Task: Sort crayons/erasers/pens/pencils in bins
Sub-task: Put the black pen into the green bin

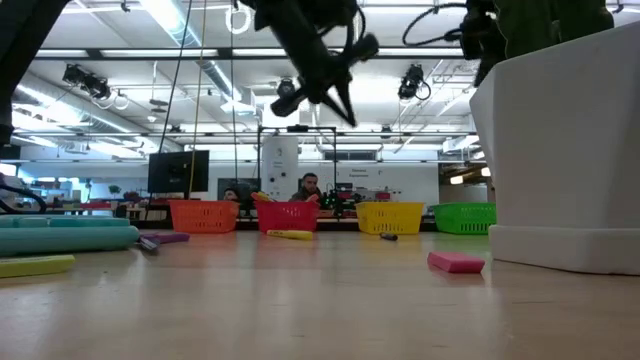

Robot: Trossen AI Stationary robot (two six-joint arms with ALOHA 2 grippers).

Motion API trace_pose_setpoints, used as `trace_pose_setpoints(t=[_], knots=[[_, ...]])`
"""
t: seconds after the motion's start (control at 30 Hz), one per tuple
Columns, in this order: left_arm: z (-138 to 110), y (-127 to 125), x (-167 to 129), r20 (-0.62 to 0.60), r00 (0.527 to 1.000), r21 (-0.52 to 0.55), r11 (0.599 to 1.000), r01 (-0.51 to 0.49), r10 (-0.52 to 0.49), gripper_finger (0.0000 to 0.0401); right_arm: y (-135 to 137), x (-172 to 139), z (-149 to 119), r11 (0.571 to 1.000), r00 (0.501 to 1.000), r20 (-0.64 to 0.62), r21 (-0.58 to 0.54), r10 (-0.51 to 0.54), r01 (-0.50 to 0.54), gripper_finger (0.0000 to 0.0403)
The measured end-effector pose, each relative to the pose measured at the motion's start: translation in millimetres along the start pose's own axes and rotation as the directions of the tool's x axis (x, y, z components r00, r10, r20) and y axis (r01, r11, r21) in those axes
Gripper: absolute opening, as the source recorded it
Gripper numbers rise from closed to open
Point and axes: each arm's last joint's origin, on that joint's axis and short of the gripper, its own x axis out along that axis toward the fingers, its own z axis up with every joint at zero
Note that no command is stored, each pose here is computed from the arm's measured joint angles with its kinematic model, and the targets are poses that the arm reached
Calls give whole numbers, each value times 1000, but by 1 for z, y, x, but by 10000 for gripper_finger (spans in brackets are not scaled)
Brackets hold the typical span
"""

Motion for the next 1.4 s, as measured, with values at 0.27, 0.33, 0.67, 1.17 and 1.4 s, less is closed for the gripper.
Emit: trace_pose_setpoints(t=[0.27, 0.33, 0.67, 1.17, 1.4], knots=[[23, -23, -32, 58, 992, 55, 992, 110, -113, 8, 8, -16, 2, 996, 986, 142, -4, 84, -85, 102], [24, -23, -35, 59, 992, 69, 992, 104, -108, 13, 6, -19, -4, 998, 991, 125, 1, 56, -56, 102], [22, -23, -35, 37, 994, 105, 990, 97, -101, 7, -33, -15, -36, 898, 898, -185, 118, -399, 423, 102], [14, -27, -35, -11, 992, 171, 977, 125, -126, 11, -83, 57, -65, 848, 799, -419, 115, -431, 518, 116], [8, -31, -39, -96, 979, 223, 955, 197, -180, 14, -88, 62, -65, 805, 763, -447, 143, -467, 576, 120]])
